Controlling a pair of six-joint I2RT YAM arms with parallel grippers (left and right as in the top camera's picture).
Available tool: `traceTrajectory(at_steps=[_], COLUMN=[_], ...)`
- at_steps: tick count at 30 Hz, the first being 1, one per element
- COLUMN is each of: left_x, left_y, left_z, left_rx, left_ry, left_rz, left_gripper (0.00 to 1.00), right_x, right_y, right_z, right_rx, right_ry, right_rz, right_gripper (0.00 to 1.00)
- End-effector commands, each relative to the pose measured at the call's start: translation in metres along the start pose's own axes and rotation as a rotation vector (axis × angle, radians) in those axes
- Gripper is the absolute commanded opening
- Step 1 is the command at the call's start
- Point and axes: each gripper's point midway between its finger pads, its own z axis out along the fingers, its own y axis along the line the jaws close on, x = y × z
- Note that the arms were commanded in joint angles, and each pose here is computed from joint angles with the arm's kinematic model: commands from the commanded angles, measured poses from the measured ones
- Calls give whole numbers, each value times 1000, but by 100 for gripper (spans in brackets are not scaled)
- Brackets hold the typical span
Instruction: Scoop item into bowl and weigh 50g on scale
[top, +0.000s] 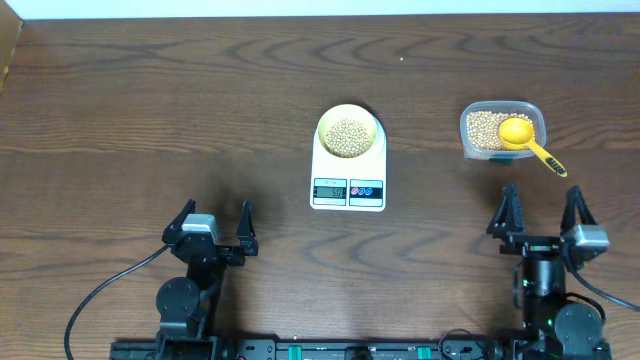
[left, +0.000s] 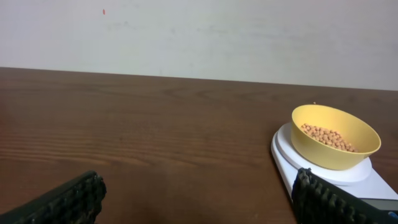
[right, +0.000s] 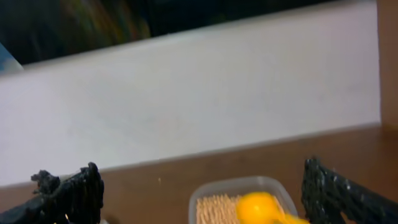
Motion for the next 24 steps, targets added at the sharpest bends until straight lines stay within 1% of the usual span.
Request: traceTrajectory(at_steps=[1, 2, 5, 10, 16, 21, 24], left_x=[15, 15, 15, 15, 15, 15, 15], left_y=[2, 2, 2, 2, 2, 2, 2], left_z=[1, 1, 1, 1, 1, 1, 1], left_rx=[-3, -3, -3, -3, -3, -3, -3], left_ry=[45, 45, 45, 45, 45, 45, 45], left_rz=[0, 0, 0, 0, 0, 0, 0], left_gripper=[98, 98, 98, 98, 98, 98, 98], right_x=[13, 24, 44, 76, 80, 83, 83], right_y=[-6, -8, -13, -15, 0, 11, 12], right_z=[-1, -1, -3, -8, -9, -10, -10], right_rx=[33, 41, 50, 58, -24, -90, -97], right_ry=[46, 88, 144, 259, 275, 277, 276], right_rz=[11, -7, -33, -39, -168, -311, -340], right_gripper=[99, 99, 99, 99, 99, 99, 99])
